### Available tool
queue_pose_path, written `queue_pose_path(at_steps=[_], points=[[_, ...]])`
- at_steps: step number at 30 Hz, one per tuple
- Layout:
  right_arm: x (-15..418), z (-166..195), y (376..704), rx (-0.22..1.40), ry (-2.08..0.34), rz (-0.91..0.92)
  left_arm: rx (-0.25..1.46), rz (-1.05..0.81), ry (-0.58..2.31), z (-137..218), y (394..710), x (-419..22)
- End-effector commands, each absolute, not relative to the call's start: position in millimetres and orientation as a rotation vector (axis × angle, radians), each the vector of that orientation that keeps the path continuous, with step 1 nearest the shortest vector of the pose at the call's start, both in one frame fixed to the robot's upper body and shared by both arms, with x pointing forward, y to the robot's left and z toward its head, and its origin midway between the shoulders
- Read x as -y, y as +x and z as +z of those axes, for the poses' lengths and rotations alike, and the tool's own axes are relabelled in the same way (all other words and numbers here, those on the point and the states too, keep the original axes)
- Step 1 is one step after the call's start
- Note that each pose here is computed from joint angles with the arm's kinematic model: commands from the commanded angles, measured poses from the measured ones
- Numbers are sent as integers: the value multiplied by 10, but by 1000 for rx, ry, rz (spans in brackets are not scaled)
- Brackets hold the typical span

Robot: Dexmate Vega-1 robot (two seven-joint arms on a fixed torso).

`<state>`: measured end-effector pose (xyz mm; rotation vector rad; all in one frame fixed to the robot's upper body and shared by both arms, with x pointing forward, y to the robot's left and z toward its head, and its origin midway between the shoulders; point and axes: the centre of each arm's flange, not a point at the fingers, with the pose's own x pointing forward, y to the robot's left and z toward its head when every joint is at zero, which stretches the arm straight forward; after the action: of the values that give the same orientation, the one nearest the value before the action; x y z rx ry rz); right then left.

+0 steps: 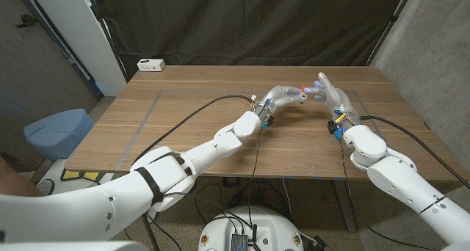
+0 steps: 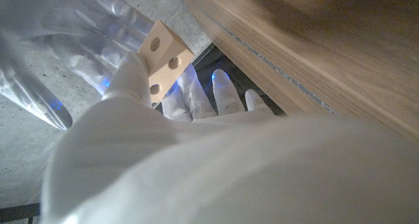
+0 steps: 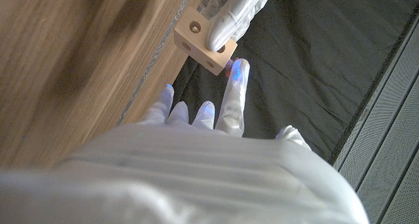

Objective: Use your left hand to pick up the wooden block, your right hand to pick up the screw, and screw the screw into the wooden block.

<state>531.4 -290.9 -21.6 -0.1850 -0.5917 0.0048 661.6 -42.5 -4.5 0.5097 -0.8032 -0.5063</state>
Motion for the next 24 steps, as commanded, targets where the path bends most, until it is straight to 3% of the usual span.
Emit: queue_pose_path(at_steps=[1, 24], points=[[2886, -235, 5297, 598, -177, 10, 804, -503, 508, -57, 6610, 421], [3045, -231, 5218, 586, -185, -55, 817, -504, 511, -41, 6583, 420]])
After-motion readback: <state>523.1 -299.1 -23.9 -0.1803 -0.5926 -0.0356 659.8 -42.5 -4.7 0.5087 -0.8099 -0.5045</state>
